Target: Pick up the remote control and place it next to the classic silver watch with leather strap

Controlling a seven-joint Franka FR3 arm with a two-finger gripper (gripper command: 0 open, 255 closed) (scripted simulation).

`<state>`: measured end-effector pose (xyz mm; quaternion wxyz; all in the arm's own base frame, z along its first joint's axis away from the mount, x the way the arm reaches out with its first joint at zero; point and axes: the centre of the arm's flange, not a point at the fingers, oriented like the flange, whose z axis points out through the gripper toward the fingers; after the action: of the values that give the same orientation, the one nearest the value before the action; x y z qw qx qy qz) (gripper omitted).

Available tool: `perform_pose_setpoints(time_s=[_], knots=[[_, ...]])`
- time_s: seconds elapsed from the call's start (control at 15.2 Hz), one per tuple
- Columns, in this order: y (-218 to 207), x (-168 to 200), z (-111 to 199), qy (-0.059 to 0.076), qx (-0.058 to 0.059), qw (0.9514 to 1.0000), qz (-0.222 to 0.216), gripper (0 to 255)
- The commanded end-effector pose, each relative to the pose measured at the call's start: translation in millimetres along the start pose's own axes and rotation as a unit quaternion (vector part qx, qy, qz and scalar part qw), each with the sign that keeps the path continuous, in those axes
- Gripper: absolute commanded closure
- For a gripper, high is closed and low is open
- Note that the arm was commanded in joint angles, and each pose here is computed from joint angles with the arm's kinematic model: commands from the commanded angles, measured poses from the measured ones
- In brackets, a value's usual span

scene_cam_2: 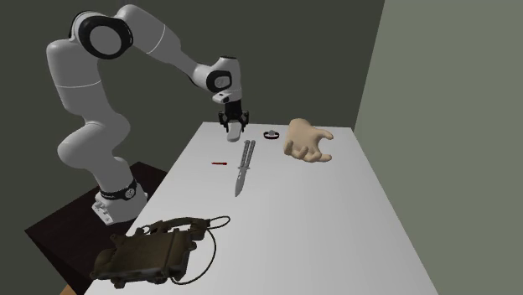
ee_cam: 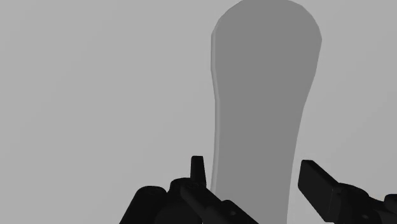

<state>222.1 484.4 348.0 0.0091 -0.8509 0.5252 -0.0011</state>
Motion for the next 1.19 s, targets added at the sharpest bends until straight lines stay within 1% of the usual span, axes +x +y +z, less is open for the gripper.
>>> perform_pose_setpoints(time_s=[0.0,0.33,0.4,0.73,0.99,1.12], knots=[[0.3,0.0,1.4,0.0,0.0,1.0,0.0,255],[0.3,0.0,1.4,0.0,0.0,1.0,0.0,255],[0.3,0.0,1.5,0.0,0.0,1.0,0.0,0],[0.3,0.0,1.4,0.0,0.0,1.0,0.0,0],[0.4,0.0,-48.6,0.0,0.0,1.0,0.0,0],[0.4,0.0,-48.6,0.0,0.0,1.0,0.0,0]])
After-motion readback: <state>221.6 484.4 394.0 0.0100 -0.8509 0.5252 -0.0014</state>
